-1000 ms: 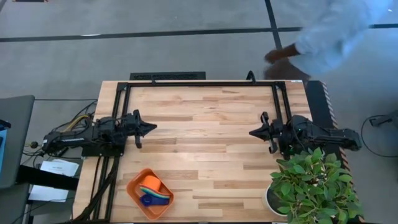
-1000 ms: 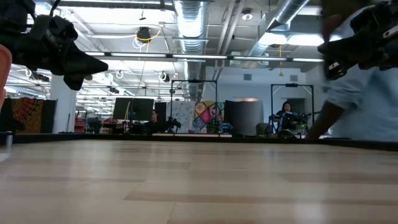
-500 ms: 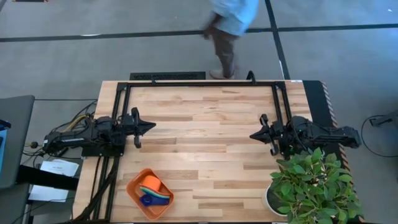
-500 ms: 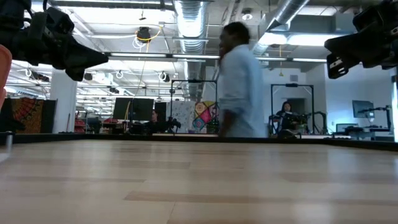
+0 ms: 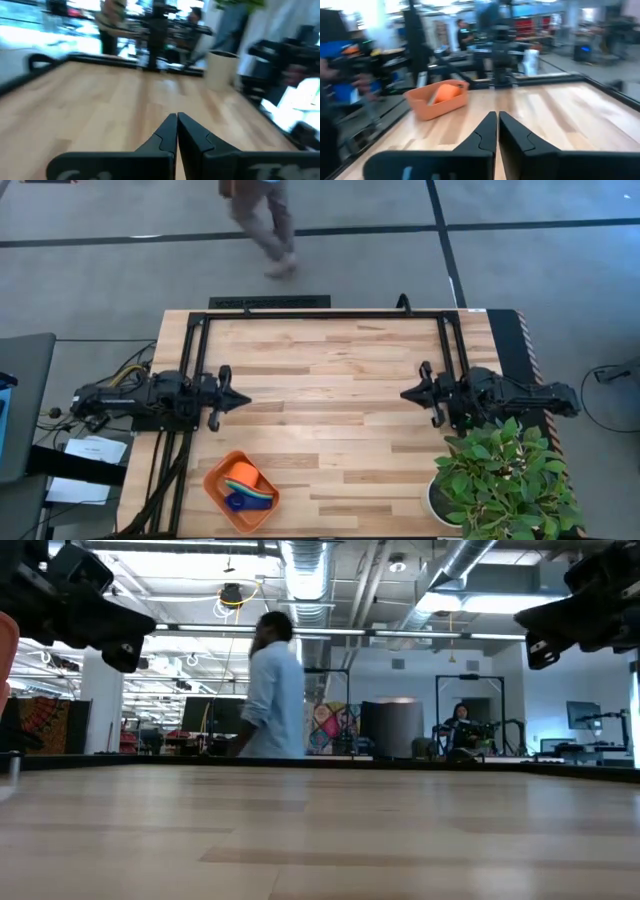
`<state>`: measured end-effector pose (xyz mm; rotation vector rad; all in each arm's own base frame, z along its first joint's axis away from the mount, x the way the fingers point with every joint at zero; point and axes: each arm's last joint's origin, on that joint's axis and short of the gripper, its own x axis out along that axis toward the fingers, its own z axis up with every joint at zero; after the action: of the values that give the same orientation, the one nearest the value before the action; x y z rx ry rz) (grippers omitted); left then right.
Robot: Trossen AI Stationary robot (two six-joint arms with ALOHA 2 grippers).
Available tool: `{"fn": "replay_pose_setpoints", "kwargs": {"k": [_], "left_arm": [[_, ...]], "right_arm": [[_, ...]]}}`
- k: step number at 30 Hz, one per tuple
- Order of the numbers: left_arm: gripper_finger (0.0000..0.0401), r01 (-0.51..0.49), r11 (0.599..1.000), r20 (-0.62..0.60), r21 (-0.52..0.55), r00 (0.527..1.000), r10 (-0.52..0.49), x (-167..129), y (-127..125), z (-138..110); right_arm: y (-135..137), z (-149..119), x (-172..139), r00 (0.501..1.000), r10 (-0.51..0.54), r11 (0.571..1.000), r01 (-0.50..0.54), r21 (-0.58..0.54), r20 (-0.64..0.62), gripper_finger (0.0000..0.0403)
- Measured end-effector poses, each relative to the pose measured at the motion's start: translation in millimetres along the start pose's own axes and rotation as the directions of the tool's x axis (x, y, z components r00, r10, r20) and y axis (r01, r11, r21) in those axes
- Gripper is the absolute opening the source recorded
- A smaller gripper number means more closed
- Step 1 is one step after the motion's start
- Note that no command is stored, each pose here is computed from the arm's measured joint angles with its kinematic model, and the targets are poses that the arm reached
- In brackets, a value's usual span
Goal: Nest measuring cups in basket
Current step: Return to Home Position
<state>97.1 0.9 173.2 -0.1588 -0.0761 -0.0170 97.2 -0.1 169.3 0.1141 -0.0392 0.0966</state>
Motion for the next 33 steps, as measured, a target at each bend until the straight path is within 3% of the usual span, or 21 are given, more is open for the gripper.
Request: {"fn": "replay_pose_setpoints", "kwargs": {"k": [3,6,19,33], "left_arm": [[0.0000,0.042,0.999,-0.006,0.006,0.999,-0.042,0.0,-2.9,-0.4],[0.0000,-0.003,1.000,0.012,0.007,1.000,0.003,0.0,-2.1,0.5],[0.0000,-0.041,0.997,-0.040,-0.069,0.998,0.038,0.0,-0.4,-4.9],[0.0000,-0.041,0.997,-0.036,-0.070,0.999,0.038,0.0,-0.4,-4.6]], "right_arm": [[-3.8,0.0,-0.3,0.994,-0.105,0.993,0.105,0.047,0.007,0.0048],[-6.0,0.0,-0.6,0.987,-0.158,0.986,0.157,0.057,0.012,0.0050],[-6.5,0.0,-0.6,0.987,-0.163,0.985,0.162,0.058,0.012,0.0051],[-6.5,0.0,-0.6,0.987,-0.162,0.985,0.162,0.058,0.012,0.0052]]}}
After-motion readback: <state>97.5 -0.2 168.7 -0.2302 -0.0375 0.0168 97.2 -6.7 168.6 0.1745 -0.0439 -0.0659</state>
